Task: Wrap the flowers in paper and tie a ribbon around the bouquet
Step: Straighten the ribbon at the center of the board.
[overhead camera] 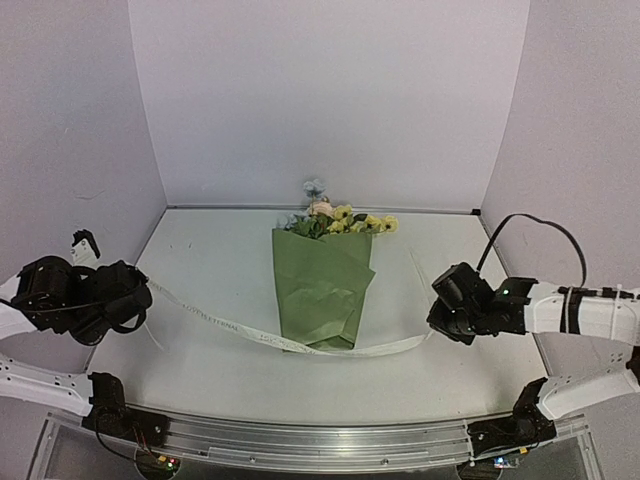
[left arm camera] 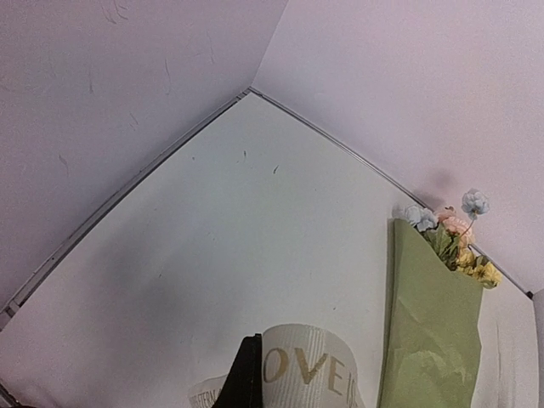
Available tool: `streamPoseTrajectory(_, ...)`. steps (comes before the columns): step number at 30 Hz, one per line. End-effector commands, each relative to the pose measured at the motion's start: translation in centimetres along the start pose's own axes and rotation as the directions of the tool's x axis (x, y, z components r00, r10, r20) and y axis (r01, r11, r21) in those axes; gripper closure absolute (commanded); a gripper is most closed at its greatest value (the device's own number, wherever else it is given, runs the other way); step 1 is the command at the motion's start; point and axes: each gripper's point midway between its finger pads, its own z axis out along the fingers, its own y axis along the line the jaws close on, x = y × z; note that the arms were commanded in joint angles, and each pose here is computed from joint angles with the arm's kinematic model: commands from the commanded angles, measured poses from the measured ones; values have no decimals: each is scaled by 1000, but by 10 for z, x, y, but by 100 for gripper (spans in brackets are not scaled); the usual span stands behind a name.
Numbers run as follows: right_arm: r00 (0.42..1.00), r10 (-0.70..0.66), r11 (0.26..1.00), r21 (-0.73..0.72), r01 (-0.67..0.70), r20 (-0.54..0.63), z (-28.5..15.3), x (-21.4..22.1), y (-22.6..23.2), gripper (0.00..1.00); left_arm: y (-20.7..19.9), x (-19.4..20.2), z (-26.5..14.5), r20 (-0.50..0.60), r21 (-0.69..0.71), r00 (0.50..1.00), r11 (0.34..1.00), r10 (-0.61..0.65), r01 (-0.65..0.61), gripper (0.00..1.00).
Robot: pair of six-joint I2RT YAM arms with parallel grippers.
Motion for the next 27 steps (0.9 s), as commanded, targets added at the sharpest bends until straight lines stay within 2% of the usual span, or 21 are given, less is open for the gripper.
streamPoseTrajectory(1,997,12,1000,-20,-14,-73,23,23,13,69,15,16,8,-24,-85,991,987,133,-135,100)
streamPoseTrajectory(7,994,-15,999,27,18,-108,40,36,7,66,16,83,41,-206,-96,974,989,91,-112,100)
streamPoseTrajectory(10,994,-19,999,28,22,-107,42,36,8,59,23,106,56,-282,-114,959,991,40,-75,100)
streamPoseTrajectory(16,994,19,998,70,-11,-108,52,26,-7,54,38,114,76,-314,-176,949,984,-17,-40,100)
streamPoseTrajectory(20,995,51,997,65,-45,-87,50,18,-14,36,39,114,82,-322,-185,946,982,-22,-40,100)
streamPoseTrajectory(22,992,93,993,83,-86,-81,52,12,-26,32,39,113,83,-323,-189,946,981,-16,-48,100)
streamPoseTrajectory(27,988,136,986,110,-128,-71,60,-7,-35,33,37,112,84,-327,-183,945,981,-8,-55,100)
